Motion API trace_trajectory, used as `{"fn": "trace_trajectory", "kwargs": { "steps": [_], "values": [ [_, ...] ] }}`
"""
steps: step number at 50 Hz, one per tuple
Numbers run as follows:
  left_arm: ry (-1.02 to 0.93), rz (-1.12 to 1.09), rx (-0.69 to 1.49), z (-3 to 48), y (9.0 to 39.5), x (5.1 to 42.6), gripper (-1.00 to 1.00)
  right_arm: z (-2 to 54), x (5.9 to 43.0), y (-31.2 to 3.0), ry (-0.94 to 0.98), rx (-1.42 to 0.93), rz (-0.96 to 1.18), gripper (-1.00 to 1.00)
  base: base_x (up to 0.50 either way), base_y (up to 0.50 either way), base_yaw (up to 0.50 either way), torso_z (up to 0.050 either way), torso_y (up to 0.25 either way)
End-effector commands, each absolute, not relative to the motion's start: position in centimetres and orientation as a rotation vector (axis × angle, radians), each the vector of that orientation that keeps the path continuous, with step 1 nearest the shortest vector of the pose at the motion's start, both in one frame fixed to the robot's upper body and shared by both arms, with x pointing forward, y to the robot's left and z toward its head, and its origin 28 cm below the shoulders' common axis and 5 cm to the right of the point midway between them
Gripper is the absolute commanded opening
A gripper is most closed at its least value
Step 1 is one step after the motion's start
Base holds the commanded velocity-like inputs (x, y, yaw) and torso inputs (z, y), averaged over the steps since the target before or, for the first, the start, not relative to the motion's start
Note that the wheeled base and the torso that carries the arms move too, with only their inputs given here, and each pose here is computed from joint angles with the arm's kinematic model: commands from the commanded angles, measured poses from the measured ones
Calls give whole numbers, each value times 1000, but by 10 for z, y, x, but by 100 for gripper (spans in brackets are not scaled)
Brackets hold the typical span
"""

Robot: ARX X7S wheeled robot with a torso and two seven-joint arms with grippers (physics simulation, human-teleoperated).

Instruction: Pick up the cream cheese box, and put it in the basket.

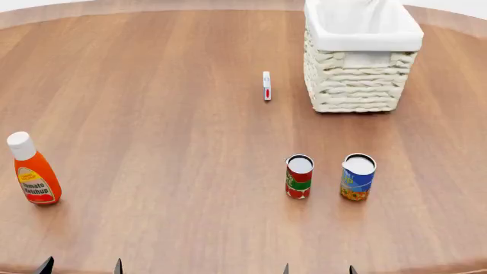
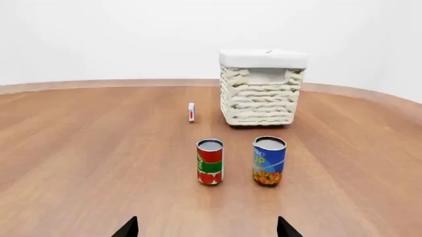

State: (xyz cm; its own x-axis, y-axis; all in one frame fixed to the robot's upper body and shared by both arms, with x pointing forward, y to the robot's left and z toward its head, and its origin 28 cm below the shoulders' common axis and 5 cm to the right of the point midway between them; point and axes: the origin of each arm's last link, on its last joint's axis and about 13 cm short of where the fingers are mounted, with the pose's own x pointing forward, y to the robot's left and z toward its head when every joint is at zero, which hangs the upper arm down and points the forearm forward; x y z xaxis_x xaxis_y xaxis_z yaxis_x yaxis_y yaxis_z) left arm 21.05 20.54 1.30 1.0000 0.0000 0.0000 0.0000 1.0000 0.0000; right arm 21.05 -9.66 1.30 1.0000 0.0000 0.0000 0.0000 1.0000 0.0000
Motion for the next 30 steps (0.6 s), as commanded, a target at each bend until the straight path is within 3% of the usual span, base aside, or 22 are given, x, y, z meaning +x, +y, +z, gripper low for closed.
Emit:
{"fn": "trace_trajectory", "kwargs": {
  "steps": [1, 30],
  "values": [
    [0, 0, 0, 14, 205, 210, 100, 14, 210, -96, 0, 0, 0, 100, 0, 0, 0, 0, 0],
    [-64, -12, 8, 31, 204, 204, 100, 39, 205, -93, -92, 15, 9, 100, 0, 0, 0, 0, 0]
  ]
}}
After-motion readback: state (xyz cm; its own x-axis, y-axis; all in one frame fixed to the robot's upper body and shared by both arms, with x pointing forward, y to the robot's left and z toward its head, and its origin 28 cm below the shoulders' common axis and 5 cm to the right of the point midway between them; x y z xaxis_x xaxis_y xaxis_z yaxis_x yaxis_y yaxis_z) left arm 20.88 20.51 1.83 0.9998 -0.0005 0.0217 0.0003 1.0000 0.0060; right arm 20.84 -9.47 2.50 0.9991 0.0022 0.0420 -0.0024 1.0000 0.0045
